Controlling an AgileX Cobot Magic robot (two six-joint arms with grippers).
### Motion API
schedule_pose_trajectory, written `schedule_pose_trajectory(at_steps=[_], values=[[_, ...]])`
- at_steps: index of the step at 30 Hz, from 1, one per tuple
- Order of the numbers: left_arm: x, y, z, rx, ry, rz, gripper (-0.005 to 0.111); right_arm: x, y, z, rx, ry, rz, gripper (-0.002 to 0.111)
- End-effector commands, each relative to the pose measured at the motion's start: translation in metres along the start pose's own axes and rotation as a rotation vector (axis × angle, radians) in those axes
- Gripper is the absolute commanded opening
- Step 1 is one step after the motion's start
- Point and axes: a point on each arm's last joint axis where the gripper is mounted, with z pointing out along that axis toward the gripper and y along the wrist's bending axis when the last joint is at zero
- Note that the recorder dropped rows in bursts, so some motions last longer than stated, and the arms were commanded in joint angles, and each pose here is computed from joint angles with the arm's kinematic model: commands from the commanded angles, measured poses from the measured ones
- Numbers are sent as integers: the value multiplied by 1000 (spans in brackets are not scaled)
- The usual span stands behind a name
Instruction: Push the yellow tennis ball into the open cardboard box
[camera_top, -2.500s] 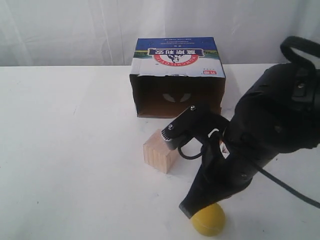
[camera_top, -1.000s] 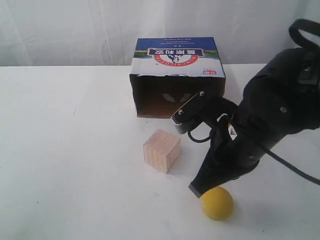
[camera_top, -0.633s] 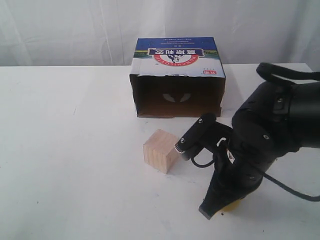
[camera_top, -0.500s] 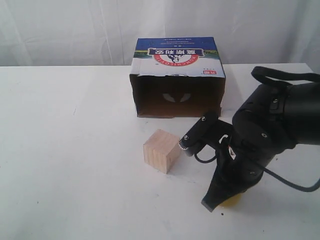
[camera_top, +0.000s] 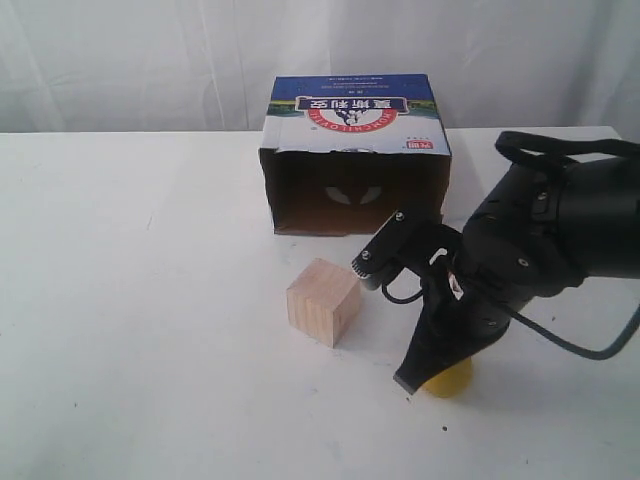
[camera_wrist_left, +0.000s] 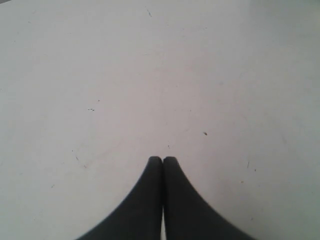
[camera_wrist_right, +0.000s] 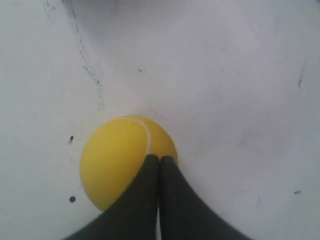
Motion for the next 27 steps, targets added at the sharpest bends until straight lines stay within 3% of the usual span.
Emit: schedule_pose_trajectory(at_steps=[1, 7, 11, 19, 27], values=[[2, 0, 0, 2, 9, 9, 0, -11, -5, -1, 29, -34, -9, 0], [2, 0, 0, 2, 9, 9, 0, -26, -15, -20, 63, -43, 28, 0], [2, 0, 0, 2, 9, 9, 0, -25, -8, -26, 28, -39, 49, 0], [2, 0, 0, 2, 9, 9, 0, -25, -6, 30, 15, 46, 15, 0], [2, 0, 0, 2, 9, 9, 0, -25, -8, 35, 14, 46, 25, 0]])
